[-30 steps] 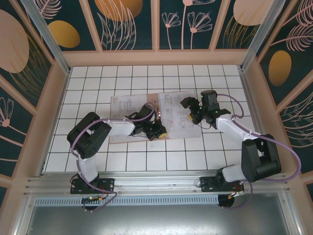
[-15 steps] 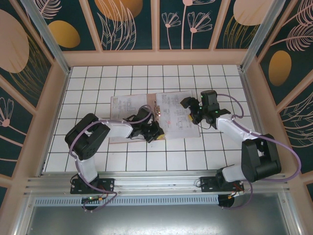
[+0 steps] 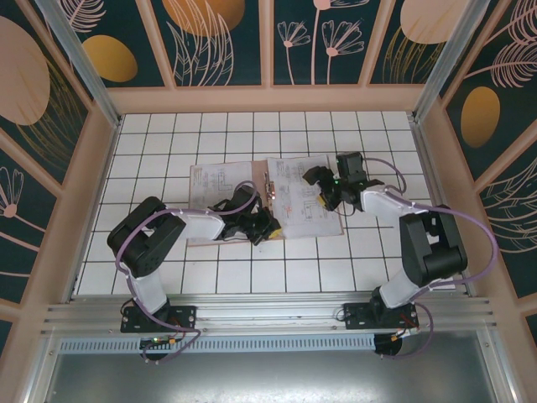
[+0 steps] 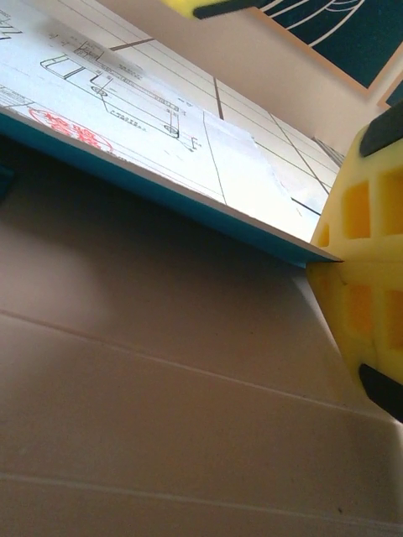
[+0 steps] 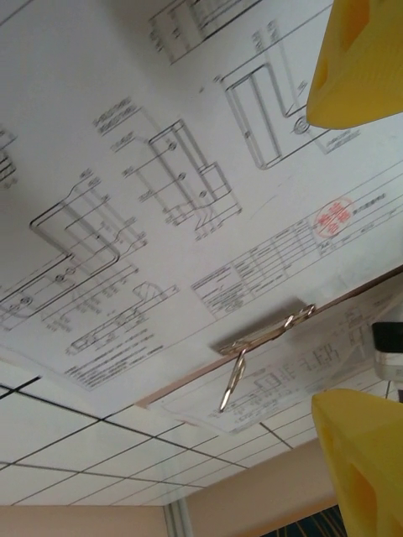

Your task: Put the files into the folder

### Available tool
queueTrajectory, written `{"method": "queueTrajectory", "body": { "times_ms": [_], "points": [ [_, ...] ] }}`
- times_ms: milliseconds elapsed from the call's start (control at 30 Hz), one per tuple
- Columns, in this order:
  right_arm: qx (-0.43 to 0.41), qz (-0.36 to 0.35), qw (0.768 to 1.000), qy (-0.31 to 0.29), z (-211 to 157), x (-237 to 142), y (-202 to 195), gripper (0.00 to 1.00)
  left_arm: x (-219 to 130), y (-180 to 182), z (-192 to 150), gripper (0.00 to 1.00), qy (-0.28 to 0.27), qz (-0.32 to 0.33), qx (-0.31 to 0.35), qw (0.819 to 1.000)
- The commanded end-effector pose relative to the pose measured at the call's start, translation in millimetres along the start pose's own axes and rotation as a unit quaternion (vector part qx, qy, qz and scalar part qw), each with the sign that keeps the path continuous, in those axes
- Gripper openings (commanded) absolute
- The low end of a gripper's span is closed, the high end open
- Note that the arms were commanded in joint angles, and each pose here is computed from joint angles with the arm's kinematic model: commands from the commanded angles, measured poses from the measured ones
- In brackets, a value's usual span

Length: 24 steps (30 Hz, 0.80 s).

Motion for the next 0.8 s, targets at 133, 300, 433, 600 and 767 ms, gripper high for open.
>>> {"method": "queueTrajectory", "body": {
  "times_ms": [133, 300, 433, 600, 767],
  "points": [
    [-0.022, 0.024, 0.999, -0.007, 4, -2, 24, 0.82, -1, -7, 8, 0.0, -0.018, -0.009, 0.0, 1.0],
    [-0.021, 0.025, 0.999, -0.008, 3, -5, 23, 0.82, 0, -9, 9, 0.0, -0.018, -0.011, 0.001, 1.0],
    [-0.016, 0.026, 0.999, -0.009, 1, -7, 19, 0.82, 3, -11, 11, 0.0, -0.018, -0.013, 0.003, 1.0],
    [-0.016, 0.023, 1.0, -0.01, 0, -9, 16, 0.82, 2, -11, 11, 0.0, -0.017, -0.008, 0.005, 1.0],
    [-0.014, 0.024, 1.0, -0.011, 0, -9, 15, 0.82, 1, -10, 10, 0.0, -0.016, -0.005, 0.006, 1.0]
  ]
}}
Point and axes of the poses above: each hand's point on the last joint's axis, 136 mm out from that joint toward the fingers, its own x axis out along the fingers, its own y axis along the line the jaws close on, z = x × y, the point moved 4 cm from there along -x, back along the fingers, and after that the axes turned 14 degrees about x, right-handed, at the moved point
